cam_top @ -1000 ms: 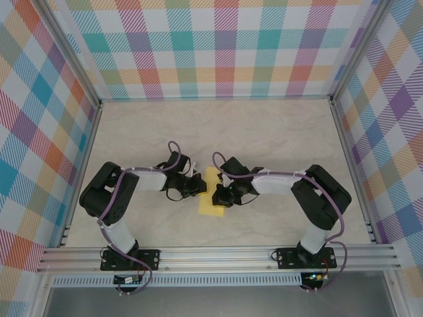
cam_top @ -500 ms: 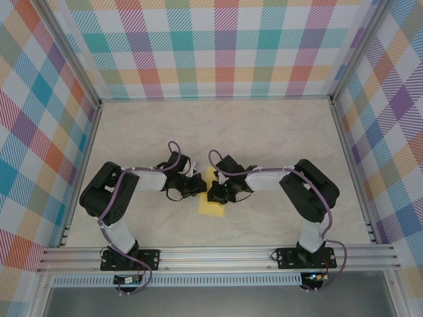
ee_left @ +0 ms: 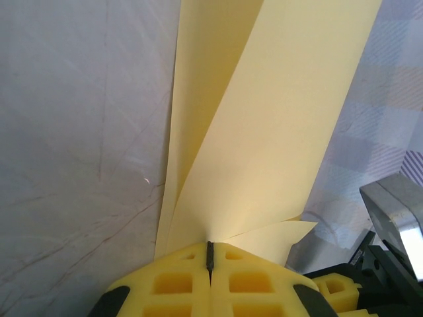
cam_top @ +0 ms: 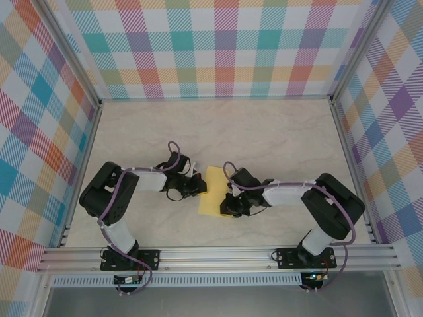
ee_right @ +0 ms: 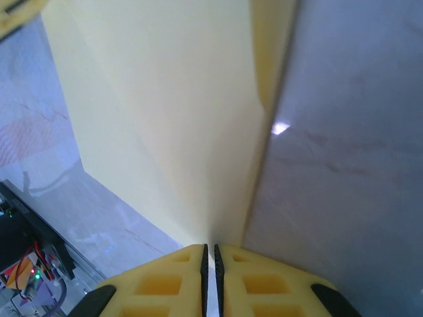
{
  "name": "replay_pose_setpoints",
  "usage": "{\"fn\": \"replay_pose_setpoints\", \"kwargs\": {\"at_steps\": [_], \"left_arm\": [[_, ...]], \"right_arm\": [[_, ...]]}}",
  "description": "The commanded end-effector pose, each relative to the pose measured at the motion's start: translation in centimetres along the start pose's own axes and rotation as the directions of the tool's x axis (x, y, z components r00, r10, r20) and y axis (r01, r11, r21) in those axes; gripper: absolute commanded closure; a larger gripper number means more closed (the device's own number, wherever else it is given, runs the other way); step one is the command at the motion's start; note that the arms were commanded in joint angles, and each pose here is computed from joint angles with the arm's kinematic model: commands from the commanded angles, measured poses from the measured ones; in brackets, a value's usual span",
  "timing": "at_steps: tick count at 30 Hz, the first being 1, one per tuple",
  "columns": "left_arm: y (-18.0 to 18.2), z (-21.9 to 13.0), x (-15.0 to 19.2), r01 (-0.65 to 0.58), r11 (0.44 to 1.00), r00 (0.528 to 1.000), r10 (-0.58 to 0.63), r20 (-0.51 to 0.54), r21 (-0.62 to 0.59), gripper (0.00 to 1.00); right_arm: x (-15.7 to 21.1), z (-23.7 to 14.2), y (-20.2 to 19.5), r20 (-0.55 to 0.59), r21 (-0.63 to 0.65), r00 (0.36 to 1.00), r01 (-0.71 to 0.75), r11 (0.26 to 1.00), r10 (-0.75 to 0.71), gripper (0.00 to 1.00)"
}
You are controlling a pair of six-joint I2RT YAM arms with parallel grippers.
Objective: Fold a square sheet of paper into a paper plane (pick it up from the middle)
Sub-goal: Fold the triangle a second time at the center of the table.
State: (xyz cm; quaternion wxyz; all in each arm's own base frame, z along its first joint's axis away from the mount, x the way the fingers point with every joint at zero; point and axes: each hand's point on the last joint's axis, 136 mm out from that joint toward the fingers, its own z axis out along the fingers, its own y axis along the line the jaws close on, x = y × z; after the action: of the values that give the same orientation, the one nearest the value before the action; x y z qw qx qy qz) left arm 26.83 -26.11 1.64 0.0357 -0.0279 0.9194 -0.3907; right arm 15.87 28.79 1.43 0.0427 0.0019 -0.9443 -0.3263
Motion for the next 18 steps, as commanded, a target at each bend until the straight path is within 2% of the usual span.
{"fn": "replay_pose_setpoints", "kwargs": {"at_steps": [1,5,11,16,18], "left_arm": [[5.7,0.8,1.8,0.095,0.978,0.995,-0.1,-0.017,-0.186,1.0],[5.6,0.8,1.8,0.097,0.979,0.995,-0.101,-0.017,-0.181,1.0],[5.4,0.6,1.8,0.095,0.98,0.995,-0.099,-0.013,-0.174,1.0],[5.4,0.7,1.9,0.097,0.98,0.995,-0.102,-0.017,-0.172,1.0],[5.4,0.7,1.8,0.099,0.98,0.995,-0.103,-0.015,-0.174,1.0]], "right_arm": [[2.3,-0.4,-2.7,-0.04,0.083,0.998,-0.052,0.995,0.055,0.85],[2.0,-1.4,-2.0,-0.014,0.072,0.999,-0.032,0.997,0.033,0.85],[-1.0,-3.6,3.3,0.115,-0.06,0.993,0.033,0.998,-0.026,0.83],[-3.0,-1.8,6.1,0.083,-0.087,0.996,0.033,0.996,-0.025,0.84],[-3.4,-0.6,5.3,0.074,-0.046,0.997,0.007,0.999,-0.003,0.85]]}}
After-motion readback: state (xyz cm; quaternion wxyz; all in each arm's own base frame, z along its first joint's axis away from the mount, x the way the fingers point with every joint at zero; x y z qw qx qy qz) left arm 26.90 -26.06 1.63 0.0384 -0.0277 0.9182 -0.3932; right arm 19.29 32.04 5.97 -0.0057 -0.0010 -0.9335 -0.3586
